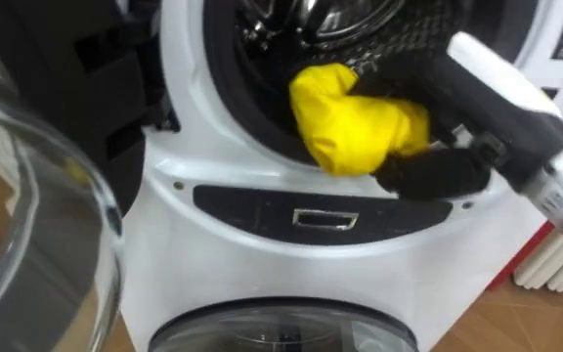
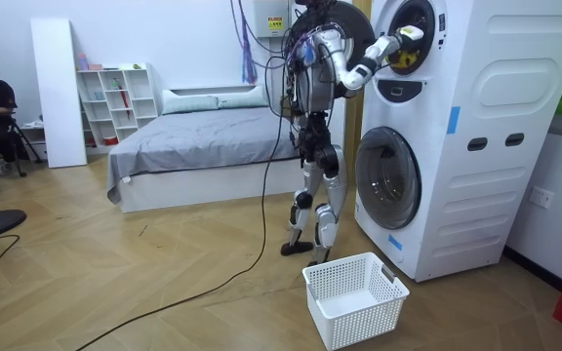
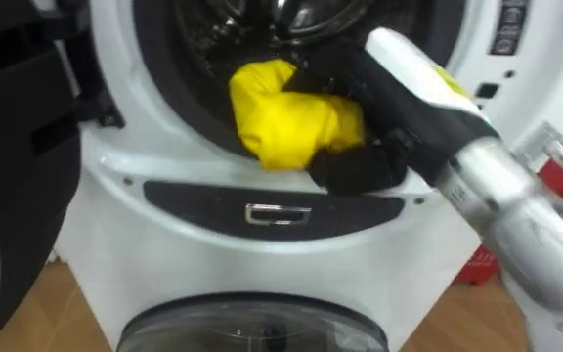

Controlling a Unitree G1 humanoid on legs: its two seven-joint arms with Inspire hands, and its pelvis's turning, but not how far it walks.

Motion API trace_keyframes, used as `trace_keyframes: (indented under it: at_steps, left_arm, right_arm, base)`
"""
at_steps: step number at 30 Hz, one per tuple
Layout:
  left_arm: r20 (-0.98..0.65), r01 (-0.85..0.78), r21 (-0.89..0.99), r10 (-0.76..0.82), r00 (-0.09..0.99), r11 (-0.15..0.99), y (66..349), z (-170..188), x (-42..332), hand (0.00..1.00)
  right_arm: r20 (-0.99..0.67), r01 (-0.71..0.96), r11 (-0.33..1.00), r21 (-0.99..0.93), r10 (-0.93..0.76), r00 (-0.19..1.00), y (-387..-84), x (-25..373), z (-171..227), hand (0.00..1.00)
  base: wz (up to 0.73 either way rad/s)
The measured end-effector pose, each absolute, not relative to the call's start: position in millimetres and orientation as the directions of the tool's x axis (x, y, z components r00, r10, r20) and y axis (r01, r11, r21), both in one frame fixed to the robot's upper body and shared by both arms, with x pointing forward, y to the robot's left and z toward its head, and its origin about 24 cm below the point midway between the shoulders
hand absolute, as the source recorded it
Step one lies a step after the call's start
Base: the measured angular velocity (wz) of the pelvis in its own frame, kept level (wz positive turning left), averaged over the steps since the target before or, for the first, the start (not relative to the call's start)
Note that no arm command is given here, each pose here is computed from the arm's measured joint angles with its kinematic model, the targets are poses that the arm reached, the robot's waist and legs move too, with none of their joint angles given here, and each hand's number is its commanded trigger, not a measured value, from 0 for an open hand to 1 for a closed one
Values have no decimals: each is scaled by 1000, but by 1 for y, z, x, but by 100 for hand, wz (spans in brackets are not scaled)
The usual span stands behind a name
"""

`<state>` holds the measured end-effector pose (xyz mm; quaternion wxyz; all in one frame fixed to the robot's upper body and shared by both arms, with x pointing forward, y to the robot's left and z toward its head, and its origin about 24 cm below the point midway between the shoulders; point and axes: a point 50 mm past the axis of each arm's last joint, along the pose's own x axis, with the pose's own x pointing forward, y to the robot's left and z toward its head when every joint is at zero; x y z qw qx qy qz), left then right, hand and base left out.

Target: Pick clothes from washing machine

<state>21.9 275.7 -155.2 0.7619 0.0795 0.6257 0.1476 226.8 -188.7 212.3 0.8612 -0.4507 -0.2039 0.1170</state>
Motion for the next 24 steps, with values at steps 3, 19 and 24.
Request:
trace_keyframes:
  at_steps: [3,19,24]
  left_arm:
    - [-937,-126,300,317,147,946,273,-157,10,0]
    - [-925,-174,359,375,66,917,284,-151,-28,0]
    - [-920,-172,369,385,72,913,288,-150,-26,0]
  right_arm:
    - [264,-11,578,-816,389,883,-189,223,210,100]
    - [355,144,688,-711,175,918,-240,190,199,100]
    - [285,228,643,-731,-16,958,-273,183,181,100]
  base:
    - [-10]
    - [-14]
    - [-40]
